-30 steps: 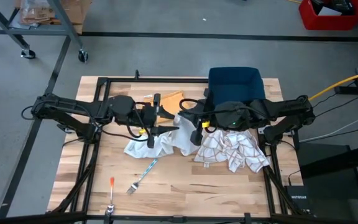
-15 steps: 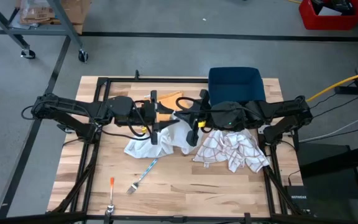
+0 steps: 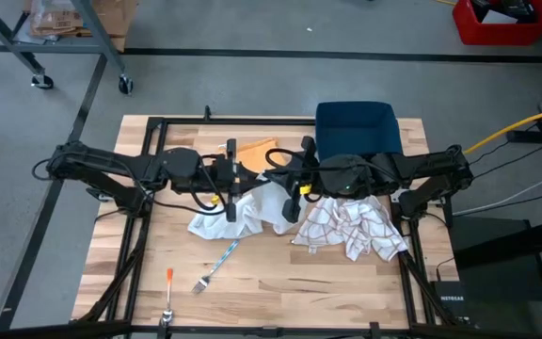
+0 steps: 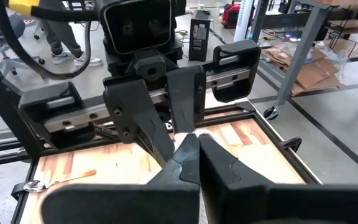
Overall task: Fold towel
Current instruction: Fold the left white towel
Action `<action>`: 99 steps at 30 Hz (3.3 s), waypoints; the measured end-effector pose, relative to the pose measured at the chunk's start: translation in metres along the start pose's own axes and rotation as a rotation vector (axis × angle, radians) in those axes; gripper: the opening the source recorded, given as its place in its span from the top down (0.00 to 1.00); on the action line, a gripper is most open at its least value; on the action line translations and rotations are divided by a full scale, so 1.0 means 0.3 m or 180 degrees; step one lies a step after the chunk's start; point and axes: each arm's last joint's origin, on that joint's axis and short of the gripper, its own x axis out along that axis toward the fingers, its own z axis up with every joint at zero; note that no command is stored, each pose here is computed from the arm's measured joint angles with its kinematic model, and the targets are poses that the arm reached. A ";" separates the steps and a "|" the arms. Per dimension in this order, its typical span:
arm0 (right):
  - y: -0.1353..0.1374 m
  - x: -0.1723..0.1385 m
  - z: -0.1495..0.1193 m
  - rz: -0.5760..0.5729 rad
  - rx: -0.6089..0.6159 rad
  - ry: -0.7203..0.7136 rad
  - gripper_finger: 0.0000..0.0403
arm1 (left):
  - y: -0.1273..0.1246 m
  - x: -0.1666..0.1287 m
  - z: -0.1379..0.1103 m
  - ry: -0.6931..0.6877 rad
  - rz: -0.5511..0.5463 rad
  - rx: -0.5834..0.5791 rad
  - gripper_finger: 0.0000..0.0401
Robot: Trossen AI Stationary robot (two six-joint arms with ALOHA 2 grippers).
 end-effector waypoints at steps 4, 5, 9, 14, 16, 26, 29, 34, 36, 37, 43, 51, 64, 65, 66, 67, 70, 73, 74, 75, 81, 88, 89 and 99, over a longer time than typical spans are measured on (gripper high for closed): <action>0.004 -0.001 0.002 0.0097 0.0004 -0.0002 0.98 | -0.011 -0.028 0.014 -0.0012 -0.0066 -0.0002 1.00; 0.005 0.000 0.001 0.0134 -0.0010 0.0012 0.96 | -0.014 -0.034 0.014 0.0018 -0.0086 0.0005 1.00; 0.005 0.000 -0.003 0.0185 -0.0106 0.0047 0.85 | -0.019 -0.081 0.021 0.0148 -0.0181 -0.0091 1.00; 0.008 0.000 -0.004 0.0274 -0.0112 0.0072 0.67 | -0.040 -0.120 0.015 0.0330 -0.0315 -0.0061 1.00; 0.011 0.000 -0.007 0.0376 -0.0120 0.0109 0.60 | -0.051 -0.140 0.026 0.0290 -0.0389 -0.0034 1.00; 0.081 0.104 -0.086 0.1146 -0.0206 0.0548 0.46 | -0.100 -0.209 0.047 0.0255 -0.0729 0.0036 1.00; 0.107 0.162 -0.123 0.1160 -0.0232 0.0635 0.46 | -0.107 -0.210 0.046 0.0260 -0.0757 0.0041 1.00; 0.145 0.241 -0.193 0.1371 -0.0271 0.0904 0.48 | -0.106 -0.210 0.046 0.0261 -0.0728 0.0053 1.00; 0.158 0.266 -0.223 0.1485 -0.0282 0.1052 0.49 | -0.104 -0.213 0.048 0.0255 -0.0721 0.0051 1.00; 0.164 0.277 -0.236 0.1547 -0.0285 0.1116 0.49 | -0.103 -0.214 0.049 0.0250 -0.0722 0.0053 1.00; 0.186 0.320 -0.318 0.1826 -0.0300 0.1606 0.52 | -0.086 -0.239 0.065 0.0168 -0.0637 0.0128 1.00; 0.183 0.331 -0.382 0.1788 -0.0313 0.2112 0.53 | -0.025 -0.322 0.111 -0.0035 -0.0239 0.0301 1.00; 0.219 0.400 -0.472 0.2131 -0.0204 0.2434 0.53 | 0.057 -0.450 0.163 -0.0326 0.0105 0.0270 1.00; 0.223 0.409 -0.485 0.2167 -0.0191 0.2483 0.53 | 0.061 -0.457 0.165 -0.0340 0.0107 0.0262 1.00; 0.228 0.419 -0.500 0.2211 -0.0175 0.2535 0.53 | 0.063 -0.460 0.165 -0.0336 0.0108 0.0264 1.00; 0.232 0.428 -0.514 0.2246 -0.0161 0.2584 0.53 | 0.064 -0.464 0.163 -0.0321 0.0106 0.0272 1.00; 0.243 0.457 -0.559 0.2320 -0.0125 0.2729 0.53 | 0.071 -0.476 0.160 -0.0283 0.0104 0.0292 1.00; 0.251 0.482 -0.597 0.2311 -0.0122 0.2826 0.53 | 0.074 -0.484 0.148 -0.0178 0.0086 0.0349 1.00; 0.252 0.487 -0.606 0.2304 -0.0123 0.2849 0.53 | 0.075 -0.486 0.145 -0.0145 0.0081 0.0368 1.00; 0.254 0.494 -0.616 0.2298 -0.0123 0.2873 0.53 | 0.076 -0.491 0.140 -0.0099 0.0073 0.0392 1.00; 0.256 0.502 -0.619 0.2281 -0.0135 0.2828 0.53 | 0.067 -0.523 0.106 0.0166 -0.0426 0.0163 1.00; 0.269 0.521 -0.596 0.2338 -0.0139 0.2495 0.53 | 0.026 -0.560 0.059 0.0748 -0.1423 -0.0514 1.00; 0.270 0.523 -0.594 0.2324 -0.0145 0.2451 0.53 | 0.019 -0.565 0.052 0.0867 -0.1578 -0.0657 1.00; 0.271 0.535 -0.582 0.2179 -0.0217 0.2241 0.53 | -0.069 -0.560 0.009 0.1776 -0.2258 -0.1324 1.00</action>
